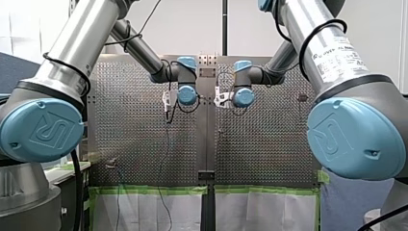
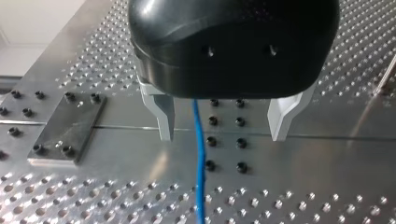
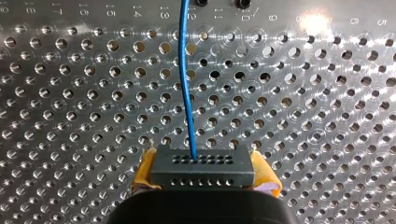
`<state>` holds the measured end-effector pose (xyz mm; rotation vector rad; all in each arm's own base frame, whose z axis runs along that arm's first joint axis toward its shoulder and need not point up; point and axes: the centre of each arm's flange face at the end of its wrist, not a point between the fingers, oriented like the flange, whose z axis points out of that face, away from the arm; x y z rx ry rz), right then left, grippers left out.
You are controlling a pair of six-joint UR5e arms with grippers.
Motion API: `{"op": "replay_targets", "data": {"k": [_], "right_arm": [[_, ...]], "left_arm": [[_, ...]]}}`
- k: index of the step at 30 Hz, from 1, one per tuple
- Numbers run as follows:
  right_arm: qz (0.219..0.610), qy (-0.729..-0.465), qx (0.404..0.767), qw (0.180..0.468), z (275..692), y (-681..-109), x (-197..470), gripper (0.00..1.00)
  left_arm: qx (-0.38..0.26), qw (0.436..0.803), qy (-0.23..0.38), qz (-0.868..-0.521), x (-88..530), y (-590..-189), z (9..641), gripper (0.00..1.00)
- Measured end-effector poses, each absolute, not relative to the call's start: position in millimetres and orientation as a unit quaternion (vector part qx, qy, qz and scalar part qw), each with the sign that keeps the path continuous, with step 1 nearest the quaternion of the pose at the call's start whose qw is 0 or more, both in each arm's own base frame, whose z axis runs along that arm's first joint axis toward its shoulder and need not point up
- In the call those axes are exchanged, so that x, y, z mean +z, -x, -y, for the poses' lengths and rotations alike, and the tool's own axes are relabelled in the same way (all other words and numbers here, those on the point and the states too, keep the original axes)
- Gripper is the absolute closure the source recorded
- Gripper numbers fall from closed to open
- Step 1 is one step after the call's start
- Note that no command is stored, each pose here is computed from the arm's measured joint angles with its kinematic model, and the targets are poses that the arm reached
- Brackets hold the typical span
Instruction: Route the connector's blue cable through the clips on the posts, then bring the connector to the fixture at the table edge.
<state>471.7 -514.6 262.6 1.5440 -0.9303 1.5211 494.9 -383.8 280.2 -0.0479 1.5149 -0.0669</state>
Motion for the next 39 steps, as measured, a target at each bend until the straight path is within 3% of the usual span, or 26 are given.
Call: {"op": "replay_targets", "data": {"k": [25, 26, 27, 29, 30, 32, 33, 35, 36, 37, 39], "right_arm": [[0.365, -0.612, 0.591, 0.379, 511.3, -472.8, 260.8, 0.88], [0.365, -0.612, 0.591, 0.379, 511.3, -472.9, 260.9, 0.88], [0.365, -0.612, 0.591, 0.379, 511.2, -473.0, 260.9, 0.88], [0.365, -0.612, 0.590, 0.379, 511.1, -473.0, 260.8, 0.88], [0.365, -0.612, 0.590, 0.379, 511.1, -473.0, 260.8, 0.88], [0.365, -0.612, 0.590, 0.380, 511.0, -473.1, 260.9, 0.88], [0.365, -0.612, 0.590, 0.380, 511.0, -473.1, 260.9, 0.88], [0.365, -0.612, 0.590, 0.380, 511.0, -473.0, 260.9, 0.88], [0.366, -0.611, 0.590, 0.380, 511.0, -473.0, 260.9, 0.88], [0.366, -0.612, 0.590, 0.380, 511.1, -473.0, 260.8, 0.88], [0.366, -0.612, 0.589, 0.380, 510.9, -472.9, 260.7, 0.88]], "left_arm": [[-0.005, 0.726, 0.040, -0.687, 282.4, -512.7, 361.9, 0.01], [-0.004, 0.726, 0.040, -0.687, 282.4, -512.9, 361.6, 0.11], [-0.003, 0.726, 0.039, -0.687, 282.4, -512.9, 361.6, 0.11], [0.000, 0.726, 0.036, -0.687, 282.4, -512.8, 361.6, 0.33], [0.002, 0.726, 0.035, -0.687, 282.2, -512.6, 361.7, 0.33], [0.003, 0.726, 0.033, -0.687, 282.3, -512.6, 361.6, 0.65], [0.003, 0.726, 0.033, -0.687, 282.3, -512.7, 361.6, 0.65], [0.002, 0.726, 0.034, -0.687, 282.2, -512.7, 361.5, 0.92], [0.001, 0.726, 0.035, -0.687, 282.2, -512.7, 361.4, 0.92], [-0.001, 0.726, 0.037, -0.687, 282.3, -512.7, 361.3, 1.00], [-0.004, 0.725, 0.039, -0.688, 282.1, -512.6, 361.3, 1.00]]}}
